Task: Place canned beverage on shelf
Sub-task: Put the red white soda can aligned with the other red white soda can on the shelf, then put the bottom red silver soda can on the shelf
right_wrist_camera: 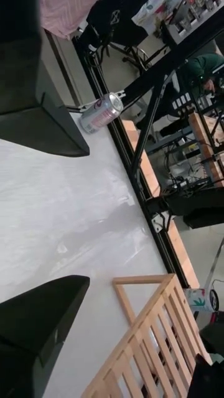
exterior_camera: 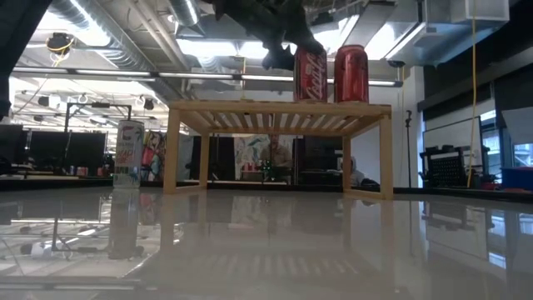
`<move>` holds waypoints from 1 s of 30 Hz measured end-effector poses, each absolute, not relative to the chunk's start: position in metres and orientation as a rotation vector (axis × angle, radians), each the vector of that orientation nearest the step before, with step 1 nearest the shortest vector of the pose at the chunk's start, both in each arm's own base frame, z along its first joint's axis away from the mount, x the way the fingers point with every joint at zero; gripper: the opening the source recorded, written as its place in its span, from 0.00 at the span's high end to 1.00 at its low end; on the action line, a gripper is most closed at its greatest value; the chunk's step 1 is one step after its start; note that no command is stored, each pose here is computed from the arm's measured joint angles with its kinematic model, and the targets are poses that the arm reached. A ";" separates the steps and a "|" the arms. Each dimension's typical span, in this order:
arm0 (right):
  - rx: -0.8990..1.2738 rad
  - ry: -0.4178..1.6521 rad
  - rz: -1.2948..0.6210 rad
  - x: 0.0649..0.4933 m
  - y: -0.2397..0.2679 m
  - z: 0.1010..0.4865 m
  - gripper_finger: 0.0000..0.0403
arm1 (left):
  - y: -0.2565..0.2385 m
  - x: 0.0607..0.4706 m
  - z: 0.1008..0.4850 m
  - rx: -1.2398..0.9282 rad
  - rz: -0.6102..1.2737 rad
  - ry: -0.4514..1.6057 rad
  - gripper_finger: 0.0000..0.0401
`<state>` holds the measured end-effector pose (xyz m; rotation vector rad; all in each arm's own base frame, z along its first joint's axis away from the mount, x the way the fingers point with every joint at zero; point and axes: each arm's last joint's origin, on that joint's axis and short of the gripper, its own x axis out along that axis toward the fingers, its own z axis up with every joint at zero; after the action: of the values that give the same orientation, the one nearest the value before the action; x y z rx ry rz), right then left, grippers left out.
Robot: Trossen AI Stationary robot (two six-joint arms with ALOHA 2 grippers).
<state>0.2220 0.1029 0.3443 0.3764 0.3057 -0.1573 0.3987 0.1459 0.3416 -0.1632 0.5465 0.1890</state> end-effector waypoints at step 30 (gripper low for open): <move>0.375 0.309 -0.155 0.222 0.103 0.344 0.21 | 0.122 0.354 0.409 -0.117 0.193 0.394 0.11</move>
<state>0.2219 0.1030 0.3441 0.3753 0.3086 -0.1554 0.3539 0.1218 0.4086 -0.1166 0.3942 0.1930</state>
